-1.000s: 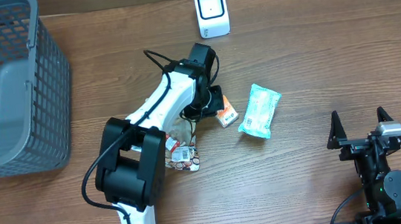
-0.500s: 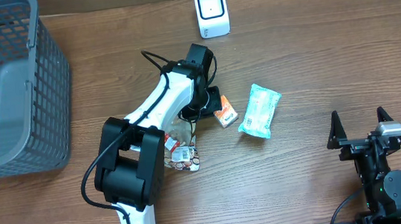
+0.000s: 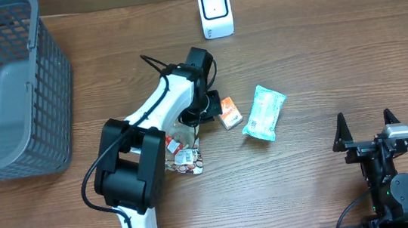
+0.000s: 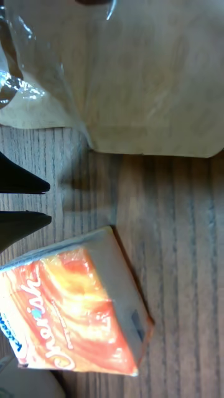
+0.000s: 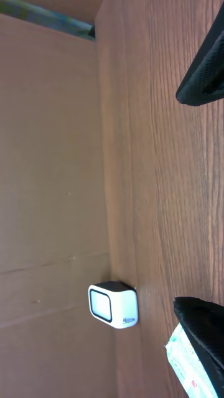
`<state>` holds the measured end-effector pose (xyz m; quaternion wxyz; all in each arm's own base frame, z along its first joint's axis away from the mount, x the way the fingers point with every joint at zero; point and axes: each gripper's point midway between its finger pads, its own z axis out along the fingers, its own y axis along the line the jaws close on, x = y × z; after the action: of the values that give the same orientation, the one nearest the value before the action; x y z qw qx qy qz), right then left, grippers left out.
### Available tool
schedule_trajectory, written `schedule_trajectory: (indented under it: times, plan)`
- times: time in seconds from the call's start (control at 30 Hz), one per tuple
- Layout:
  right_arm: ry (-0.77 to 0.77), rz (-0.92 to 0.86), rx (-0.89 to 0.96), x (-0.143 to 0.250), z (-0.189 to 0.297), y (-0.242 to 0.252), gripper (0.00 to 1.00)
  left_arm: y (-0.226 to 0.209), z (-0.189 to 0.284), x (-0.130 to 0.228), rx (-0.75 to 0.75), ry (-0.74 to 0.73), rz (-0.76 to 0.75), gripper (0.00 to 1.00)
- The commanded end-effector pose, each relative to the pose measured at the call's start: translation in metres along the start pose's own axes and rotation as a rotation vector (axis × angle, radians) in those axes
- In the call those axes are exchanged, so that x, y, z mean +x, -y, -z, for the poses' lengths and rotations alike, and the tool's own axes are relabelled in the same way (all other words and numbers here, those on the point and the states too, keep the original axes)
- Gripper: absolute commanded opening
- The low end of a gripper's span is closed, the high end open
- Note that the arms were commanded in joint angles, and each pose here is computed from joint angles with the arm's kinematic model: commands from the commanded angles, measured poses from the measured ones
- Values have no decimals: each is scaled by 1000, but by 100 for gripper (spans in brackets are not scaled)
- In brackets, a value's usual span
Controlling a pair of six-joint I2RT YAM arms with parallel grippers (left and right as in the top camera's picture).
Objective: Scan the item barcode
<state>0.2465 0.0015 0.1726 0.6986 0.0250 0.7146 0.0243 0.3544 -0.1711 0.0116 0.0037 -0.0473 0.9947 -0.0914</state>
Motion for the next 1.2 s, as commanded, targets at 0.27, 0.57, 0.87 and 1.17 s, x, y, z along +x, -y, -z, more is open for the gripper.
schedule_trajectory:
  times: [0.27,0.57,0.87,1.17]
  plan:
    - [5,-3,12,1,0,2,100,24,24,-14,228,-28,65,4]
    - [5,-4,12,2,0,2,100,28,22,-12,223,-27,48,4]
    - [5,-3,12,2,0,2,100,26,17,-9,148,-6,51,4]
    - [5,-4,12,2,0,2,100,16,8,-8,98,5,54,4]
